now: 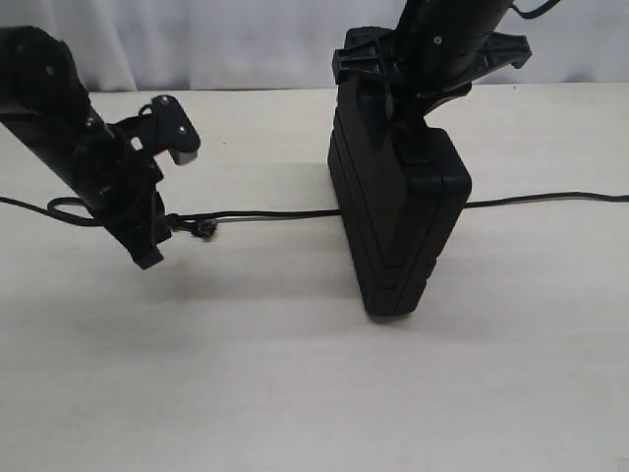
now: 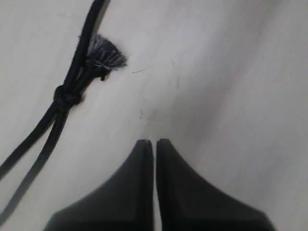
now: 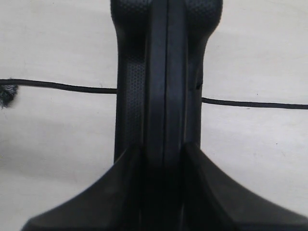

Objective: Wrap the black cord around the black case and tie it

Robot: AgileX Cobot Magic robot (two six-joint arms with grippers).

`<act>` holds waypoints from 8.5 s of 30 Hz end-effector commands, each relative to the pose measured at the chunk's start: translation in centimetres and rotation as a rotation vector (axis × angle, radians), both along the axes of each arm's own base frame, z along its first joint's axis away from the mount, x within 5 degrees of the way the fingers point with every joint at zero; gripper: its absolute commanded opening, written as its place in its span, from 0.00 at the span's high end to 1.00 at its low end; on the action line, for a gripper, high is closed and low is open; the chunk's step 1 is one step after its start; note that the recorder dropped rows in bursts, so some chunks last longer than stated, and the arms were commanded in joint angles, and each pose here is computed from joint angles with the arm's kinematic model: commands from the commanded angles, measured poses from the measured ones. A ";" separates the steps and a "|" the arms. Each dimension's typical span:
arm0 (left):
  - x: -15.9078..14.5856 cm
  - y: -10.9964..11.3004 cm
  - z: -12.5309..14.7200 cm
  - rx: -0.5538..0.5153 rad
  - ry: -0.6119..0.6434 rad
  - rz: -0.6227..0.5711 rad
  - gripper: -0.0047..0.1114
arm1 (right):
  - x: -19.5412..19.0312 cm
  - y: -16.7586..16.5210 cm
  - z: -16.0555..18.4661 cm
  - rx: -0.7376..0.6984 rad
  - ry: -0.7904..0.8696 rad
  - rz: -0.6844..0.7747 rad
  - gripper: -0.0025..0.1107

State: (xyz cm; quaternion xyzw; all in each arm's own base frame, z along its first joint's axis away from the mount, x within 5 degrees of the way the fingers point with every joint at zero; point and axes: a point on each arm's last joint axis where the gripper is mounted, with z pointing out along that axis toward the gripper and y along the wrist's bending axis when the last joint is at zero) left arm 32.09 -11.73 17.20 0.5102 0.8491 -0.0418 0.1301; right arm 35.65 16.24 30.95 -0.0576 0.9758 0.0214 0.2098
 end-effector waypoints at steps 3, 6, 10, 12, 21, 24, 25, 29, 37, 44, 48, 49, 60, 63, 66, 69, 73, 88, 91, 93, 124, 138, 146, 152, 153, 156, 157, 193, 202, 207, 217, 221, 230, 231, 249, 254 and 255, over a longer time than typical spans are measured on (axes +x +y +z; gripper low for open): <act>2.3 -0.6 -2.1 0.025 -0.172 -0.141 0.57 | -0.3 -0.2 0.3 -0.022 0.012 0.016 0.94; 3.0 -0.6 -2.7 0.033 -0.234 -0.154 0.41 | -0.3 -0.2 0.3 -0.022 0.012 0.016 0.94; 3.5 -0.4 -3.7 0.070 -0.254 -0.181 0.40 | -0.3 -0.2 0.3 -0.022 0.012 0.016 0.94; 3.8 -0.5 -4.4 0.071 -0.265 -0.175 0.40 | -0.3 -0.2 0.3 -0.022 0.012 0.016 0.94; 5.5 2.9 -8.0 0.104 -0.245 -0.087 0.41 | -0.3 -0.2 0.3 -0.022 0.012 0.016 0.94; 5.5 2.7 -8.9 0.111 -0.237 -0.102 0.49 | -0.3 -0.2 0.3 -0.020 0.008 0.016 0.94; 5.4 2.5 -9.1 0.113 -0.226 -0.113 0.57 | -0.3 -0.2 0.3 -0.020 0.008 0.016 0.94; 4.5 2.5 -9.6 0.116 -0.125 -0.115 0.89 | -0.3 -0.2 0.3 -0.020 0.008 0.016 0.94; 3.4 1.9 -9.7 -0.049 0.105 0.386 0.96 | -0.3 -0.2 0.3 -0.020 0.008 0.016 0.94; 1.3 -0.7 -8.3 -0.265 0.526 0.546 0.96 | -0.3 -0.2 0.3 -0.020 0.008 0.016 0.94; 1.5 -2.2 -7.1 -0.440 0.647 0.625 0.90 | -0.3 -0.2 0.3 -0.020 0.008 0.016 0.94; 1.5 -2.3 -7.0 -0.455 0.650 0.633 0.86 | -0.3 -0.2 0.3 -0.020 0.008 0.016 0.94; 3.8 -1.8 1.6 -0.434 0.220 0.358 0.51 | -0.3 -0.2 0.3 -0.020 0.008 0.016 0.94; 3.2 -1.2 0.9 -0.111 0.128 0.310 0.51 | -0.3 -0.2 0.3 -0.020 0.008 0.016 0.94; 2.7 -2.3 -0.7 -0.053 0.174 0.427 0.51 | -0.3 -0.2 0.3 -0.020 0.008 0.016 0.94; 2.0 -4.4 -1.6 -0.083 0.229 0.393 0.51 | -0.3 -0.2 0.3 -0.019 0.007 0.017 0.94; 1.4 -7.0 -3.0 -0.064 0.189 0.346 0.51 | -0.3 -0.2 0.3 -0.019 0.007 0.017 0.94; 2.3 -7.1 -4.5 -0.020 0.100 0.546 0.51 | -0.3 -0.2 0.3 -0.019 0.007 0.017 0.94; 2.1 -7.2 -4.6 -0.033 0.132 0.586 0.51 | -0.3 -0.2 0.3 -0.019 0.007 0.017 0.94; 2.0 -7.2 -4.9 -0.027 0.152 0.593 0.51 | -0.3 -0.2 0.3 -0.019 0.007 0.017 0.94; 5.7 -3.5 -6.9 -0.342 0.264 1.133 0.51 | -0.3 -0.2 0.3 -0.019 0.007 0.017 0.94; 3.5 -4.0 -0.5 0.045 0.043 -0.670 0.59 | -0.3 -0.2 0.3 -0.019 0.007 0.017 0.94; 4.8 -7.5 -5.6 0.355 -0.191 -1.185 0.60 | -0.3 -0.2 0.3 -0.019 0.007 0.017 0.94; 4.9 -7.3 -7.8 0.408 -0.142 -1.252 0.60 | -0.3 -0.2 0.3 -0.019 0.007 0.017 0.94; 4.9 -7.2 -8.0 0.425 -0.137 -1.268 0.60 | -0.3 -0.2 0.3 -0.019 0.007 0.017 0.94; 4.9 -7.2 -8.4 0.421 -0.137 -1.266 0.61 | -0.3 -0.2 0.3 -0.019 0.007 0.017 0.94; 4.8 -7.4 -8.4 0.394 -0.135 -1.237 0.64 | -0.3 -0.2 0.3 -0.019 0.007 0.017 0.94; 8.7 -0.7 -0.8 -0.507 -0.076 0.011 0.96 | -0.3 -0.2 0.3 -0.019 0.007 0.017 0.94; 8.4 -1.4 0.7 -0.569 -0.102 -0.021 0.96 | -0.3 -0.2 0.3 -0.019 0.007 0.017 0.94; 7.8 -2.9 2.5 -0.553 -0.158 -0.051 0.96 | -0.3 -0.2 0.3 -0.019 0.007 0.017 0.94; 8.4 -4.7 2.5 -0.302 -0.330 0.156 0.96 | -0.3 -0.2 0.3 -0.019 0.007 0.017 0.94; 8.3 -5.3 2.7 -0.337 -0.332 0.192 0.96 | -0.3 -0.2 0.3 -0.019 0.007 0.017 0.94; 8.4 -5.7 2.9 -0.406 -0.321 0.285 0.96 | -0.3 -0.2 0.3 -0.019 0.007 0.017 0.94; 8.3 -5.9 2.9 -0.405 -0.320 0.278 0.96 | -0.3 -0.2 0.3 -0.019 0.007 0.017 0.94; 6.2 -9.3 6.1 -0.482 -0.383 0.208 0.96 | -0.3 -0.2 0.3 -0.019 0.007 0.017 0.94; 5.6 -10.2 6.5 -0.489 -0.382 0.172 0.96 | -0.3 -0.2 0.3 -0.019 0.007 0.017 0.94; 5.4 -10.4 6.5 -0.487 -0.380 0.160 0.96 | -0.3 -0.2 0.3 -0.019 0.007 0.017 0.94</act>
